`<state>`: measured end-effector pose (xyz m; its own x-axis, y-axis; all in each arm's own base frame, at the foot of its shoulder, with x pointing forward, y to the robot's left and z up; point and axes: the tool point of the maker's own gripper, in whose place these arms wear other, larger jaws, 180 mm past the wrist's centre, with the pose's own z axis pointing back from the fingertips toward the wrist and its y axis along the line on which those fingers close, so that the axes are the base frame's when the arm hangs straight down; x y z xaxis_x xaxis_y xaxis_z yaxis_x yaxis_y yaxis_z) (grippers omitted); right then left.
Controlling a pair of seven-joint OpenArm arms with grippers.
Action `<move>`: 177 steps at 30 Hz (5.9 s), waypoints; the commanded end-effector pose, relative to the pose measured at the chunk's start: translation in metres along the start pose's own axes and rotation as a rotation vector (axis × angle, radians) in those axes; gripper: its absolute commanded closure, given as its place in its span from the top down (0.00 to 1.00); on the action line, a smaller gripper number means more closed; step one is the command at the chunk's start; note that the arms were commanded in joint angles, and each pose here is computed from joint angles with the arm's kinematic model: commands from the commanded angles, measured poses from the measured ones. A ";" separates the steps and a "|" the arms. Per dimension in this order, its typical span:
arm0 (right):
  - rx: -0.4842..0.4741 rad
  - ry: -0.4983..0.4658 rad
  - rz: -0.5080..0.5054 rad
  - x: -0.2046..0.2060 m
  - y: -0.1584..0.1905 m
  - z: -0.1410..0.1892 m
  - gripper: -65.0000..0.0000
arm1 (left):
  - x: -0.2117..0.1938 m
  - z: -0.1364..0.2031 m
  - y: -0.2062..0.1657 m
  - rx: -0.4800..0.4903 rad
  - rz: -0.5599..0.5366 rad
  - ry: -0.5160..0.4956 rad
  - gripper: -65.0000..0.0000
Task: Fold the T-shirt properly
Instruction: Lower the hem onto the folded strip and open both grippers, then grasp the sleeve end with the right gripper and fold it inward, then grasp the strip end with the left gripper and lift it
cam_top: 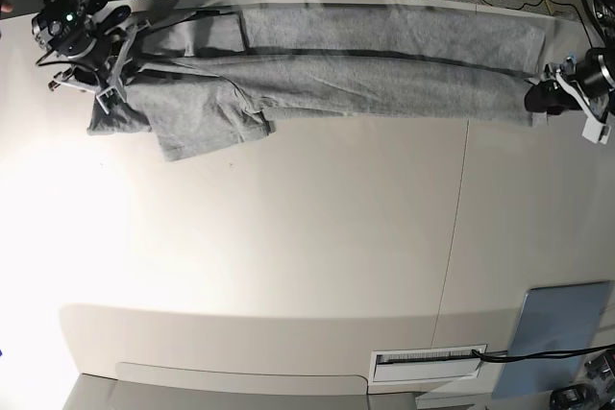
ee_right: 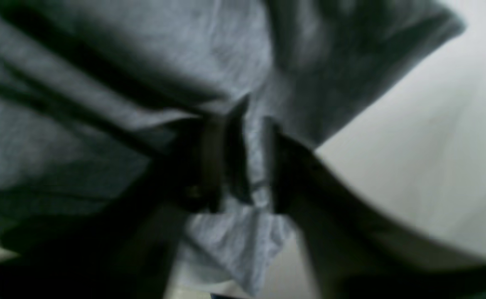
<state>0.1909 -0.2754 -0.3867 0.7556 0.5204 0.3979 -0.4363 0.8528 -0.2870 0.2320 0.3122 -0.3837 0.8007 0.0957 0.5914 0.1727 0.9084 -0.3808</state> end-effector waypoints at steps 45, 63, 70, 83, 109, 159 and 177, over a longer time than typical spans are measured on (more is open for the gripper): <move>0.090 -0.094 -0.307 0.147 -0.005 -0.062 0.00 | -0.001 -0.003 -0.063 -0.105 -0.089 -0.044 0.45; 0.123 -0.262 -0.047 0.102 0.094 0.062 0.00 | -0.001 -0.002 -0.063 -0.105 -0.087 -0.045 0.45; 0.265 -0.217 -0.038 0.079 0.134 0.066 0.00 | -0.001 -0.002 -0.063 -0.105 -0.087 -0.047 0.45; 0.317 -0.168 0.174 0.071 0.172 0.066 0.00 | -0.001 -0.003 -0.063 -0.105 -0.088 -0.046 0.45; -0.007 -0.387 -0.206 0.118 0.057 0.078 0.15 | -0.001 -0.002 -0.063 -0.107 -0.087 -0.047 0.45; 0.152 -0.275 -0.314 0.090 0.061 0.013 0.20 | -0.056 -0.011 0.011 0.146 0.119 0.046 0.54; 0.153 -0.258 -0.309 0.087 0.061 0.013 0.20 | -0.025 0.022 0.020 0.114 0.110 -0.086 0.54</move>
<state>0.2181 -0.1774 -0.3677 0.7489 0.2121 0.6278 -0.2835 0.9589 0.0142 0.1965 0.3306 -0.4017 0.7742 0.2486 0.5821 -0.0052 0.9221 -0.3869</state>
